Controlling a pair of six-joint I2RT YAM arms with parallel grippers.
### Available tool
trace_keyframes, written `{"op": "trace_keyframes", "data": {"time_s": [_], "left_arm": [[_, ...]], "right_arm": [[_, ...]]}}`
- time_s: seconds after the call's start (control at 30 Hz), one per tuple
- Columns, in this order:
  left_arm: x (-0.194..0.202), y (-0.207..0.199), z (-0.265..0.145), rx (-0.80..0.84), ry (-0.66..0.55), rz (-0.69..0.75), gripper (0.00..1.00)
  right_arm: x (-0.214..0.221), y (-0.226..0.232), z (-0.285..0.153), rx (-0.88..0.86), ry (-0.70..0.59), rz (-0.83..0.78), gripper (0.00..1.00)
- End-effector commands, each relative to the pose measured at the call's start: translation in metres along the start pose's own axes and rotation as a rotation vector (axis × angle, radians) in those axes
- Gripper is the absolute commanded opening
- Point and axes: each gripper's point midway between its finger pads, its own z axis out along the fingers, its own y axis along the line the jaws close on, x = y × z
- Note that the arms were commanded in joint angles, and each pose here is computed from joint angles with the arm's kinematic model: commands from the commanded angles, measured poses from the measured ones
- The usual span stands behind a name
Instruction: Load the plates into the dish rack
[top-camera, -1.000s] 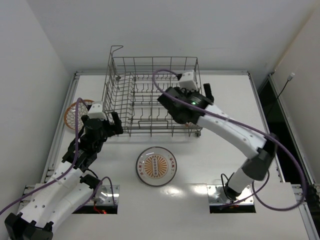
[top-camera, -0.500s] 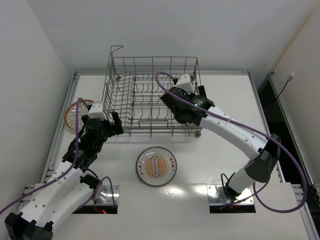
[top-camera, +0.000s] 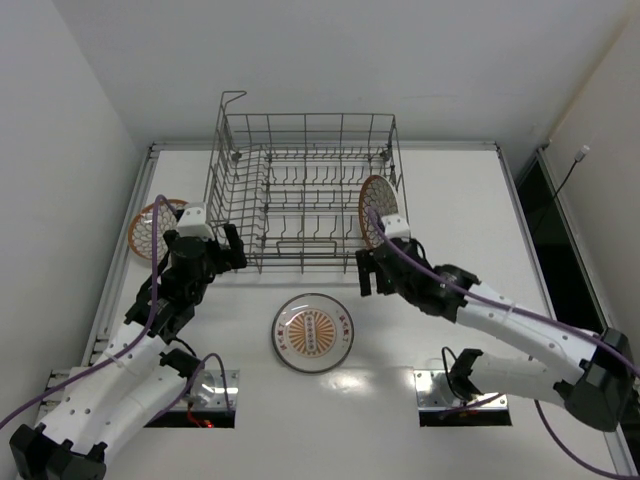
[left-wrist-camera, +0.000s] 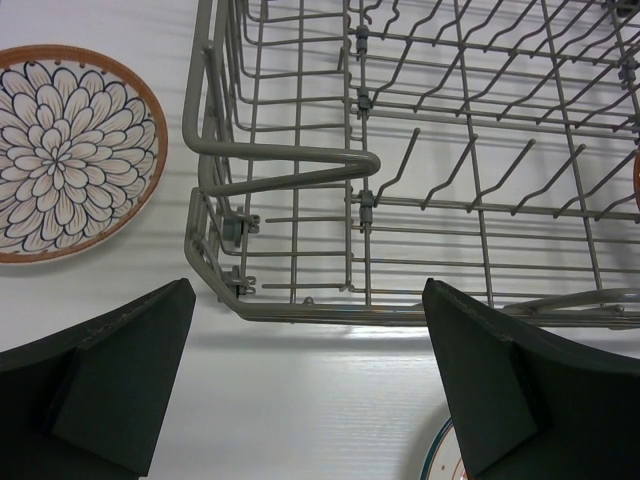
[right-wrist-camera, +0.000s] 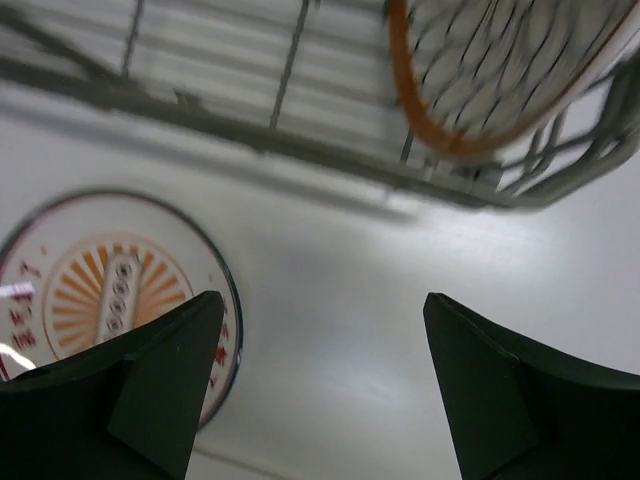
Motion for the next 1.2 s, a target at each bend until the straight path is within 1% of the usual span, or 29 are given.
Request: {"op": "trace_keyframes", "data": {"time_s": [0.0, 0.07, 0.1, 0.17, 0.2, 0.23, 0.27, 0.33, 0.37, 0.4, 0.43, 0.47, 0.5, 0.53, 0.57, 0.6, 0.63, 0.67, 0.7, 0.73, 0.77, 0.8, 0.83, 0.93, 1.07, 1.17], "left_arm": [[-0.023, -0.008, -0.006, 0.029, -0.060, -0.012, 0.99], [-0.023, -0.008, -0.006, 0.029, -0.060, -0.012, 0.99], [-0.023, -0.008, -0.006, 0.029, -0.060, -0.012, 0.99], [-0.023, -0.008, -0.006, 0.029, -0.060, -0.012, 0.99], [-0.023, -0.008, -0.006, 0.029, -0.060, -0.012, 0.99], [-0.023, -0.008, -0.006, 0.029, -0.060, -0.012, 0.99], [-0.019, -0.007, -0.005, 0.026, -0.052, -0.009, 0.99], [-0.019, -0.007, -0.005, 0.026, -0.051, -0.009, 0.99], [-0.019, -0.007, -0.005, 0.026, -0.051, -0.009, 0.99], [-0.019, -0.007, -0.005, 0.026, -0.051, -0.009, 0.99], [-0.017, -0.007, -0.003, 0.023, -0.043, -0.005, 0.99], [-0.019, -0.008, -0.003, 0.026, -0.051, -0.009, 0.99], [-0.019, -0.008, -0.003, 0.026, -0.051, -0.009, 0.99], [-0.017, -0.008, -0.001, 0.023, -0.043, -0.005, 0.99], [-0.017, -0.008, -0.001, 0.023, -0.043, -0.005, 0.99], [-0.017, -0.008, -0.001, 0.023, -0.043, -0.005, 0.99], [-0.017, -0.008, -0.001, 0.023, -0.043, -0.005, 0.99], [-0.017, -0.008, -0.001, 0.023, -0.043, -0.005, 0.99], [-0.017, -0.008, -0.001, 0.023, -0.043, -0.005, 0.99], [-0.020, -0.006, -0.003, 0.016, -0.054, -0.009, 0.99], [-0.020, -0.006, -0.003, 0.016, -0.055, -0.009, 0.99], [-0.020, -0.006, -0.003, 0.016, -0.055, -0.009, 0.99], [-0.020, -0.006, -0.003, 0.016, -0.055, -0.009, 0.99], [-0.020, -0.004, -0.003, 0.007, -0.057, -0.009, 0.99], [-0.020, -0.006, -0.003, 0.016, -0.055, -0.009, 0.99], [-0.019, -0.007, -0.003, 0.024, -0.052, -0.009, 0.99]], "right_arm": [[0.027, 0.038, 0.000, -0.244, 0.002, 0.163, 0.79], [0.034, 0.044, -0.005, -0.301, -0.012, 0.194, 0.78], [0.045, 0.041, -0.009, -0.310, -0.008, 0.228, 0.78], [0.046, 0.040, -0.013, -0.340, -0.047, 0.289, 0.78], [0.062, 0.037, -0.009, -0.347, -0.034, 0.308, 0.78], [0.060, 0.035, -0.011, -0.353, -0.053, 0.342, 0.78], [0.046, 0.026, -0.018, -0.334, -0.124, 0.366, 0.78], [0.029, 0.011, -0.028, -0.281, -0.189, 0.362, 0.77], [0.013, -0.001, -0.033, -0.223, -0.249, 0.357, 0.77], [-0.014, -0.006, -0.049, -0.207, -0.307, 0.353, 0.77], [-0.029, -0.012, -0.055, -0.167, -0.339, 0.298, 0.77], [-0.044, -0.026, -0.059, -0.080, -0.376, 0.285, 0.77], [-0.083, -0.031, -0.082, -0.048, -0.439, 0.300, 0.77], [-0.080, -0.034, -0.067, 0.051, -0.362, 0.219, 0.77], [-0.119, -0.045, -0.084, 0.149, -0.418, 0.203, 0.78], [-0.130, -0.048, -0.081, 0.224, -0.399, 0.159, 0.78], [-0.132, -0.062, -0.079, 0.357, -0.354, 0.083, 0.80], [-0.154, -0.050, -0.062, 0.426, -0.313, 0.004, 0.81], [-0.159, -0.049, -0.054, 0.489, -0.285, -0.036, 0.81], [-0.161, -0.063, -0.053, 0.616, -0.251, -0.099, 0.81], [-0.174, -0.059, -0.050, 0.651, -0.262, -0.103, 0.82], [-0.170, -0.053, -0.029, 0.691, -0.226, -0.160, 0.82], [-0.173, -0.050, -0.024, 0.706, -0.226, -0.172, 0.82], [-0.174, -0.048, -0.008, 0.692, -0.220, -0.177, 0.82], [-0.174, -0.058, 0.004, 0.694, -0.193, -0.194, 0.82], [-0.177, -0.067, 0.005, 0.714, -0.184, -0.209, 0.82]]}}
